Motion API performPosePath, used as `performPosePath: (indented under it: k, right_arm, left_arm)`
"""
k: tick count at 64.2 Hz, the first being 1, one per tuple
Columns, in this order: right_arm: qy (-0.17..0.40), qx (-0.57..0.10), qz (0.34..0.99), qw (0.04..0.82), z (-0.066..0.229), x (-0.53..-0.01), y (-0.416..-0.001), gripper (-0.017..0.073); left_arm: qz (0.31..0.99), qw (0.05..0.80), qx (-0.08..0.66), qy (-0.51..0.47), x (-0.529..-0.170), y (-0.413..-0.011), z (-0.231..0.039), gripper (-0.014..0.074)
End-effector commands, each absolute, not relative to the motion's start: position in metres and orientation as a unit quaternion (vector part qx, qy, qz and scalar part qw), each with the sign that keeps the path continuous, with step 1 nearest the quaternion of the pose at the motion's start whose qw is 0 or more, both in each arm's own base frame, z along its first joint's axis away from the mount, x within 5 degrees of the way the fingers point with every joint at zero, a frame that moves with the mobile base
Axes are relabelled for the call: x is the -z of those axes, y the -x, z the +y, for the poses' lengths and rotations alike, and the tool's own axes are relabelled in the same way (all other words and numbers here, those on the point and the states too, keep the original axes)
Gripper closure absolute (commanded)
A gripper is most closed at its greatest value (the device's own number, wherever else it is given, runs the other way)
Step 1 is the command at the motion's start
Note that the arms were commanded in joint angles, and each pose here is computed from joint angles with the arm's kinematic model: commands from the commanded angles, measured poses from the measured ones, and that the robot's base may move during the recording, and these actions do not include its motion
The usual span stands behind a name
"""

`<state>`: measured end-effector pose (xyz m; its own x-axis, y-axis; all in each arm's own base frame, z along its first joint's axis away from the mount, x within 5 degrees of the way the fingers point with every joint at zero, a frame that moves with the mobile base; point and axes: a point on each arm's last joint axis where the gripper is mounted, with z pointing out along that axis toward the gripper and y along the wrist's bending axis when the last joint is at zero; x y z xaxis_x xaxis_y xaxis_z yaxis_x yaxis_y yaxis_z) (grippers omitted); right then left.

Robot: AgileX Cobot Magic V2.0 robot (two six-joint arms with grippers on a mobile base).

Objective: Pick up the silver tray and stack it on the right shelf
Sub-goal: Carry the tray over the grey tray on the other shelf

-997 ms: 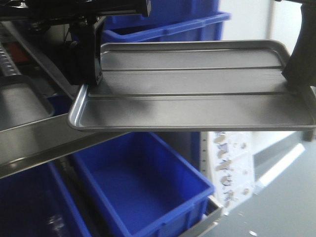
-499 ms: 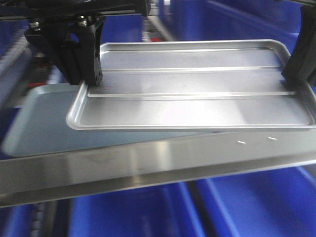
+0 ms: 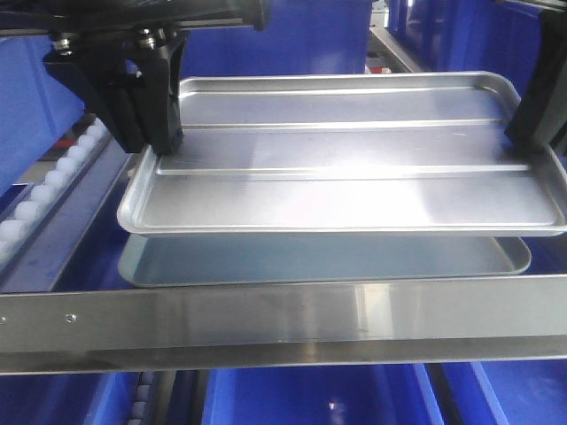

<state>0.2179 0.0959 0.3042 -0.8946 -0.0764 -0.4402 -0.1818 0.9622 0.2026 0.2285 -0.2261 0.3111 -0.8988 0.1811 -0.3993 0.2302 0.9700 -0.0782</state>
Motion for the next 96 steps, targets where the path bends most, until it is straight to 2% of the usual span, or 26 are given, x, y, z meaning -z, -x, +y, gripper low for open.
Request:
performPosePath:
  k: [1,56,73,85,96]
  right_arm:
    - [0.080,-0.131,0.951,0.268,0.097,-0.322,-0.219,0.0503]
    - [0.080,-0.131,0.951,0.269,0.097,-0.322,-0.220,0.0503]
    - [0.080,-0.136,0.945,0.287,0.098,-0.329,-0.223,0.0503]
    - [0.084,-0.131,0.942,0.298,0.103,-0.348,-0.242,0.0503]
    - [0.074,-0.112,0.947,0.292,0.106,-0.346,-0.282,0.0503]
  left_arm:
    - [0.961,0.234,0.082,-0.119,-0.332,-0.225,-0.225,0.0694]
    - [0.961,0.234,0.082,-0.119,-0.332,-0.225,-0.225,0.0694]
    - [0.951,0.265,0.099,-0.123,-0.335,-0.231,-0.227,0.0694]
    - [0.942,0.295,0.113,-0.111,-0.343,-0.251,-0.222,0.0694]
    - [0.929,0.330,0.125,-0.108,-0.344,-0.278,-0.223,0.0694]
